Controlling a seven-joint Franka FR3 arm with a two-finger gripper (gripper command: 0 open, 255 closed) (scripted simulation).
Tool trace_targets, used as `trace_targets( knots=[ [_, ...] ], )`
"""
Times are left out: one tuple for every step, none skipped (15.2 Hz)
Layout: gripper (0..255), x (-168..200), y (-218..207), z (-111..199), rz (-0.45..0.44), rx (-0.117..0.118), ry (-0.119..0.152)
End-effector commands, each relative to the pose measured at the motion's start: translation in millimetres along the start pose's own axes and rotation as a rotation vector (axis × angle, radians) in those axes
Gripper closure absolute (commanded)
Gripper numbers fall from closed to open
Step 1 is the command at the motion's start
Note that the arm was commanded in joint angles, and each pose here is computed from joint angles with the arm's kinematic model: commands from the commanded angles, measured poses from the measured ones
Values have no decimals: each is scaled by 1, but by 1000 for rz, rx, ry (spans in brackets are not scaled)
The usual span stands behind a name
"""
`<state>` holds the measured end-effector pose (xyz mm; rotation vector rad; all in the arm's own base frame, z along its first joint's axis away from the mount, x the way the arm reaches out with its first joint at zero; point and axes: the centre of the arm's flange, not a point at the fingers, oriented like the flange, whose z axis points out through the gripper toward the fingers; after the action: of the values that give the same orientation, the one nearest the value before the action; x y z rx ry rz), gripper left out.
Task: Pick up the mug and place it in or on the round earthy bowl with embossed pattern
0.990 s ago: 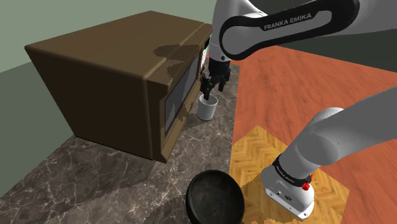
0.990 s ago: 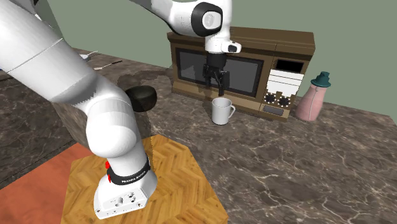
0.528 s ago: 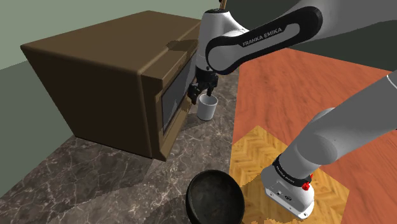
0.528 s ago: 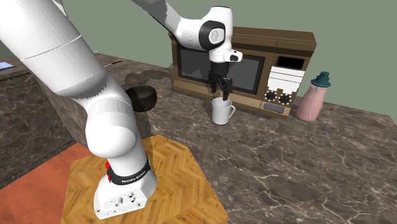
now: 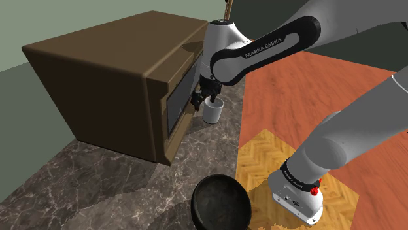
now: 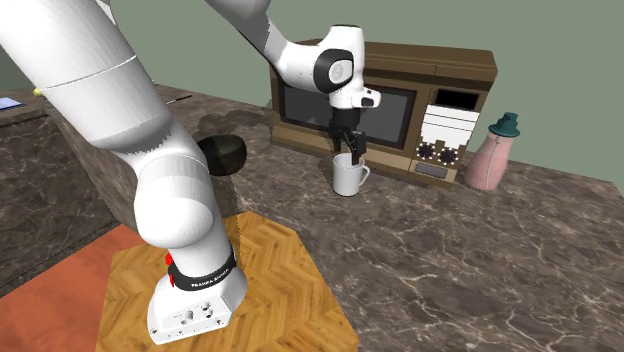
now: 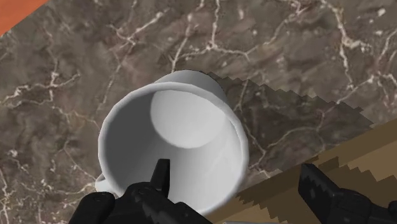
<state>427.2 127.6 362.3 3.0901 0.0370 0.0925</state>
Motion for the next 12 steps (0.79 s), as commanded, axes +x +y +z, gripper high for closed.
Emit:
trace_targets(
  knots=[
    [0, -8, -1, 14, -8, -16, -73],
    [0, -8, -1, 14, -8, -16, -73],
    [0, -8, -1, 14, -8, -16, -73],
    [0, -8, -1, 14, -8, -16, -73],
    [255, -6, -1, 10, -8, -16, -73],
    [255, -7, 0, 5, -8, -15, -73],
    [255, -5, 3, 7, -9, -15, -73],
    [255, -7, 5, 7, -9, -15, -73],
    [255, -7, 4, 6, -9, -15, -73],
    [255, -6, 4, 8, -8, -15, -73],
    [255, -6, 4, 8, -8, -16, -73],
    [255, -6, 5, 8, -8, -15, -73]
  ],
)
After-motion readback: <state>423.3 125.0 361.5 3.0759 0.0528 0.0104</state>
